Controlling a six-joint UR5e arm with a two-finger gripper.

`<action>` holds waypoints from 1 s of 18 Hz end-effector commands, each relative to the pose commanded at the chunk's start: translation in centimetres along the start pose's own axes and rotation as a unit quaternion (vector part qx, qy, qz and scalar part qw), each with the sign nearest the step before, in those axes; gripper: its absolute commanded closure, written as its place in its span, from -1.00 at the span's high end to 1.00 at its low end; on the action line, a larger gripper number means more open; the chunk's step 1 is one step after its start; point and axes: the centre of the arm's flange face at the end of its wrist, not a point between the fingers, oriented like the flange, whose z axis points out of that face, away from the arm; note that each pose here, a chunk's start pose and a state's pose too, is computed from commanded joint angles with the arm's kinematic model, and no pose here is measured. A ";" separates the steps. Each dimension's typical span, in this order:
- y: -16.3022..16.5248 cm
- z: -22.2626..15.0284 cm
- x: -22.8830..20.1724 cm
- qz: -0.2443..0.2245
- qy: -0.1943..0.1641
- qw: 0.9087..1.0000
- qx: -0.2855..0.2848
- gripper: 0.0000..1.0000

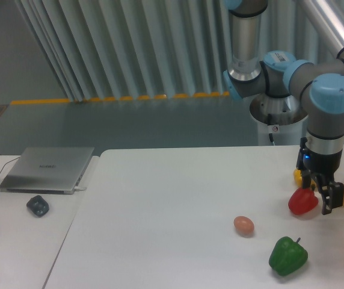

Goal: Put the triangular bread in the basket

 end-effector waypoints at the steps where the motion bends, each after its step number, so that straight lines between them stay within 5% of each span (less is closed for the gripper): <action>1: 0.0 0.1 0.1 -0.005 0.002 1.000 0.001 1.00; 9: -1.0 0.7 0.1 -0.120 -0.023 0.992 0.029 1.00; 15: 1.5 2.1 1.0 -0.093 -0.004 0.995 -0.026 1.00; 18: 4.6 0.6 1.3 0.007 0.043 0.998 -0.053 1.00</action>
